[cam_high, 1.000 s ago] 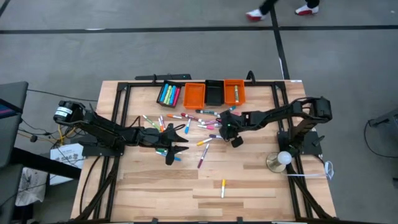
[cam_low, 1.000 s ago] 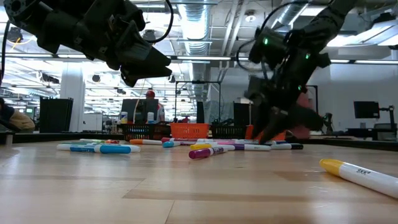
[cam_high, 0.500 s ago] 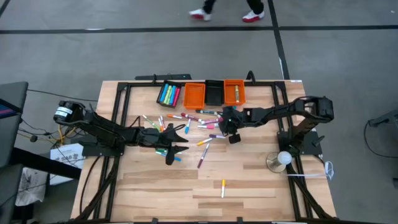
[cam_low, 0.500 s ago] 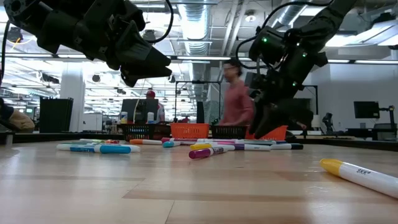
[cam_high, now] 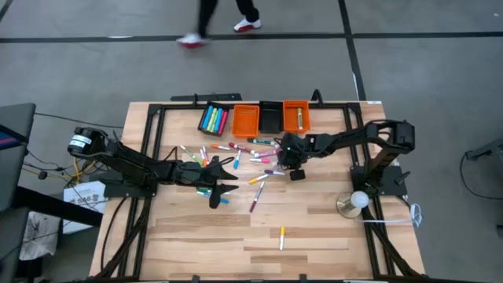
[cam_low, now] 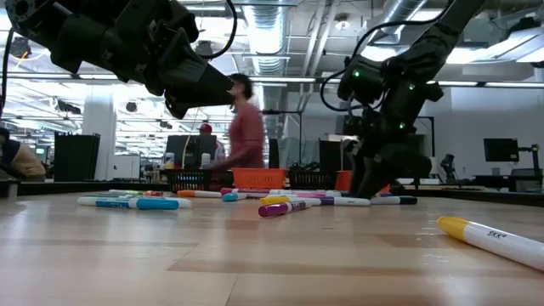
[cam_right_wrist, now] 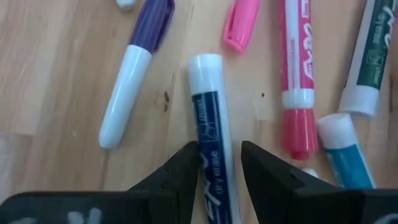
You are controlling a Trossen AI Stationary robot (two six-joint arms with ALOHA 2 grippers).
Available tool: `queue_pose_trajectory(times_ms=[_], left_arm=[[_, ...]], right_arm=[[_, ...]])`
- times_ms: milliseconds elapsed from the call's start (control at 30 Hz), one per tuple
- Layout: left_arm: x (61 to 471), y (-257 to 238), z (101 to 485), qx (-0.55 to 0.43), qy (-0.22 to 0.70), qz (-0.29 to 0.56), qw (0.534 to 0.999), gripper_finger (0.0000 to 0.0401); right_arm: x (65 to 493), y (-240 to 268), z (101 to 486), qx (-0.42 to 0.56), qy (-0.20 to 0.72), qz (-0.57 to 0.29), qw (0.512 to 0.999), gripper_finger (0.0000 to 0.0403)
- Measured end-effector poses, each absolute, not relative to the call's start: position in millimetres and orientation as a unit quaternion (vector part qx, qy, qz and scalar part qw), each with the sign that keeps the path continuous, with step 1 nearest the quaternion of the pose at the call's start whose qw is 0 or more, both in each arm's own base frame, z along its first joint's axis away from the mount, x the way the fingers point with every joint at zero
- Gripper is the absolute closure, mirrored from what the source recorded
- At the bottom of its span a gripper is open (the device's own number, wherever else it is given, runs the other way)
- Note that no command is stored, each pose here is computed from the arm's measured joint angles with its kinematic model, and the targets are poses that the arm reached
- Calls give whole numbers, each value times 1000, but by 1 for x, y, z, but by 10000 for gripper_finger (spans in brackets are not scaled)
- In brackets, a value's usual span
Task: Pick & Place Markers
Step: Put the big blue marker pen into the right orange basket
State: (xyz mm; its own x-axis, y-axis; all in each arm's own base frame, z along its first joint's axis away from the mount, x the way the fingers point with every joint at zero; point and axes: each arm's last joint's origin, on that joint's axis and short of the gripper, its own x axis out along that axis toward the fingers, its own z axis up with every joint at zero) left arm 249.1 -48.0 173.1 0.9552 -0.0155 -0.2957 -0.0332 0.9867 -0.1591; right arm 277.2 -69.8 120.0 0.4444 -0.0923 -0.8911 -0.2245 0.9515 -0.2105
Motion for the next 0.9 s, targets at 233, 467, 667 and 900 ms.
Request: queue_pose_trajectory(times_ms=[233,467,667,900], left_arm=[[249,-48,173,-81,150,4,985,246],[249,-48,173,-81,150,4,985,246],[249,-48,173,-81,150,4,985,246],[249,-48,173,-81,150,4,985,246]], right_arm=[[280,-70,112,-147,531,44,833,285],[277,-65,124,-156,518,46,840,325],[278,-56,131,-167,505,56,845,352],[280,-49,132,-177,501,60,845,321]])
